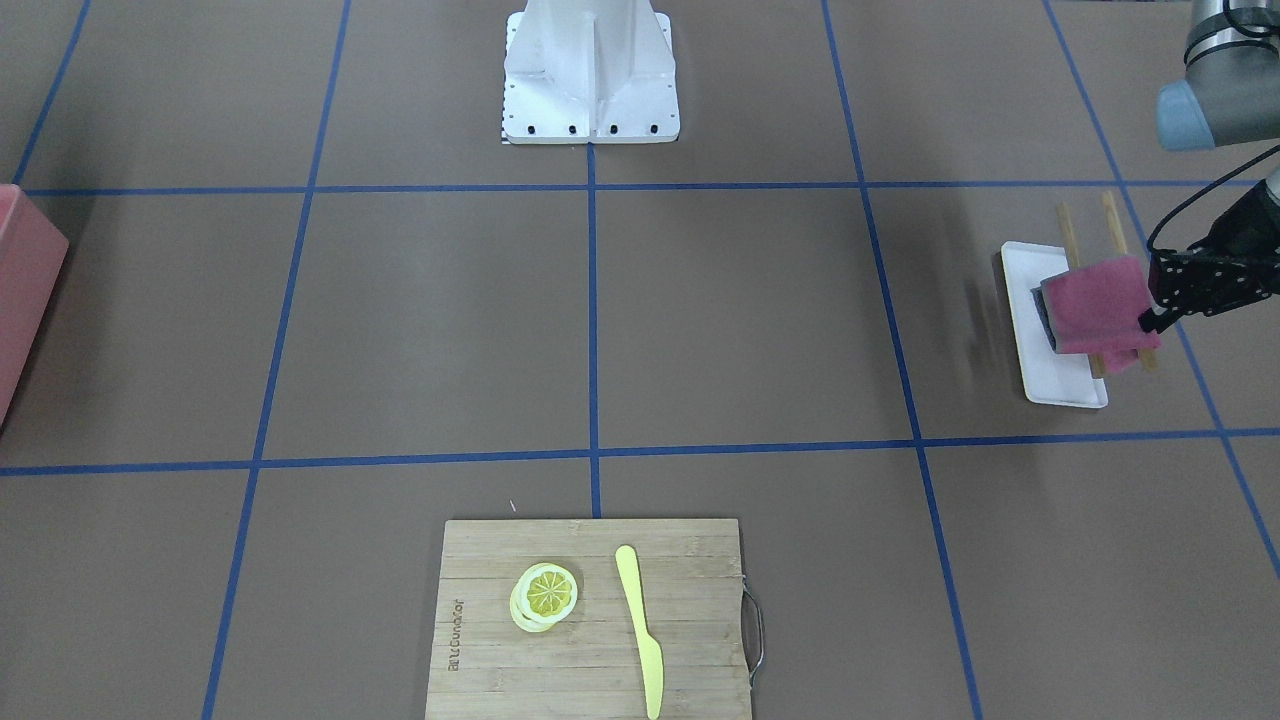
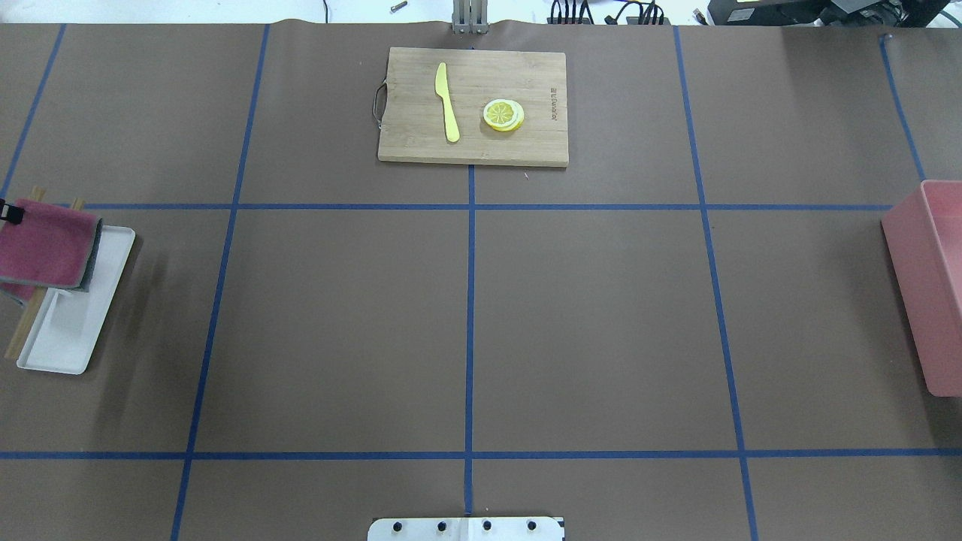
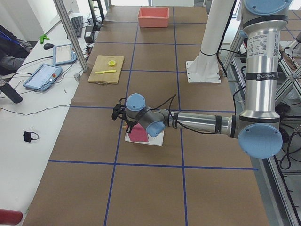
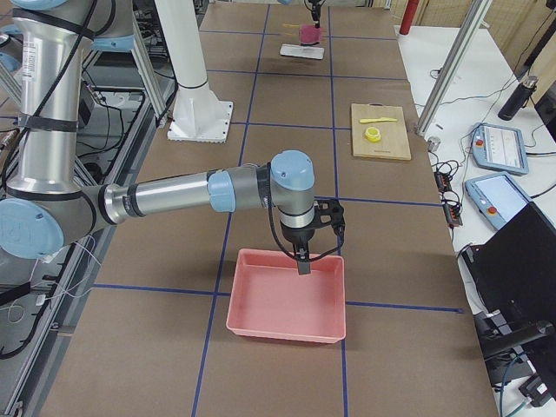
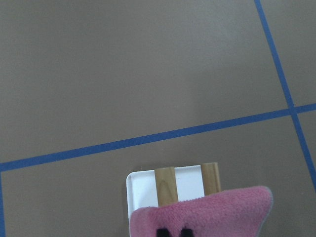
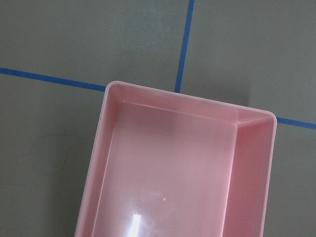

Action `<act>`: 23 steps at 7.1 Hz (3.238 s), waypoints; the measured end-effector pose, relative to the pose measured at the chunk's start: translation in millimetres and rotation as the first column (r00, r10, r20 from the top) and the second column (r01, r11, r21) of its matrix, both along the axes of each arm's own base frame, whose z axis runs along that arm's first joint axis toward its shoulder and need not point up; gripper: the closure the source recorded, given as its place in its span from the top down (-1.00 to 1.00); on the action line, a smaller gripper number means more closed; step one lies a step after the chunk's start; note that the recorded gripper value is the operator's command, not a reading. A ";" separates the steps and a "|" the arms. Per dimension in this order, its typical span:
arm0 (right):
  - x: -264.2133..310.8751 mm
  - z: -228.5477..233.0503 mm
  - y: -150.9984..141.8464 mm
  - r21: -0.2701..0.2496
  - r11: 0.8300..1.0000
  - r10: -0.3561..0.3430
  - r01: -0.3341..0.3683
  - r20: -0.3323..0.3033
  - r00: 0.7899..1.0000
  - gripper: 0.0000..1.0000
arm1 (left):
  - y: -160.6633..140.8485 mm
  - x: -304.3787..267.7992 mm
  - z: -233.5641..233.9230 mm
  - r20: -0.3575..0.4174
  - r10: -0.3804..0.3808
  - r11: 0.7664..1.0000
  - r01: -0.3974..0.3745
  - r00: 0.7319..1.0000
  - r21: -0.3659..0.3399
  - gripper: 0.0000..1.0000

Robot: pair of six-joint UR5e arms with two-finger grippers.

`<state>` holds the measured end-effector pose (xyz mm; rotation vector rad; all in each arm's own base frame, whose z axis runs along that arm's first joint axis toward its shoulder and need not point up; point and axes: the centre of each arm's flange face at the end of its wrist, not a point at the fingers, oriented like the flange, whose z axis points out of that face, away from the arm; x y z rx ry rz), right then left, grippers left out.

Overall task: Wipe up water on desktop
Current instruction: 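Grasp the pink cloth with the left gripper and lift it off the tray, then carry the cloth toward the table center while the right arm reaches toward it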

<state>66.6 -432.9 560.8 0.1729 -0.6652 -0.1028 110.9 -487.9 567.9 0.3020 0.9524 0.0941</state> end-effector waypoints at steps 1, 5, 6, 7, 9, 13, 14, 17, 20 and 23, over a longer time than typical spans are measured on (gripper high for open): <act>0.0 -0.1 0.0 0.000 1.000 0.000 0.000 0.000 1.000 1.00 | 0.2 -0.2 -1.6 -0.002 0.000 1.000 0.000 1.000 0.003 -1.00; -0.2 -2.6 -0.3 0.005 1.000 0.000 0.000 0.003 1.000 1.00 | -0.6 -11.6 -23.0 -0.089 0.039 0.999 -0.039 0.995 -0.002 -1.00; -0.3 -6.4 -1.1 0.013 1.000 -0.001 0.001 0.004 1.000 1.00 | -8.7 -25.2 -33.1 -0.102 0.008 1.000 -0.007 0.995 0.003 -1.00; -0.4 -13.7 -3.1 0.028 1.000 -0.001 0.001 0.005 1.000 1.00 | -21.9 -39.4 -50.8 -0.125 -0.054 0.999 0.052 0.991 -0.016 -1.00; -2.0 -33.4 -5.9 0.068 0.998 -0.005 0.004 0.015 1.000 1.00 | -49.2 -46.7 -106.4 -0.189 -0.213 0.974 0.193 0.959 -0.122 -1.00; -39.3 -85.3 -16.7 0.243 0.969 -0.076 0.047 0.110 0.991 0.98 | -61.5 29.0 -208.0 -0.269 -0.388 0.908 0.316 0.881 -0.275 -1.00; -61.1 -97.3 -19.0 0.292 0.955 -0.093 0.050 0.135 0.987 0.98 | -58.7 63.3 -231.7 -0.288 -0.416 0.893 0.328 0.862 -0.308 -1.00; -144.2 -142.8 -21.9 0.416 0.909 -0.111 0.010 0.218 0.970 0.96 | -36.8 174.2 -309.4 -0.370 -0.465 0.860 0.312 0.804 -0.404 -1.00; -230.6 -202.0 -25.3 0.536 0.844 -0.192 0.028 0.253 0.948 0.95 | -2.4 270.0 -409.4 -0.411 -0.489 0.829 0.264 0.769 -0.493 -1.00; -329.7 -247.8 -7.5 0.678 0.735 -0.205 0.006 0.214 0.955 0.86 | 21.8 303.6 -465.6 -0.453 -0.481 0.825 0.211 0.751 -0.525 -1.00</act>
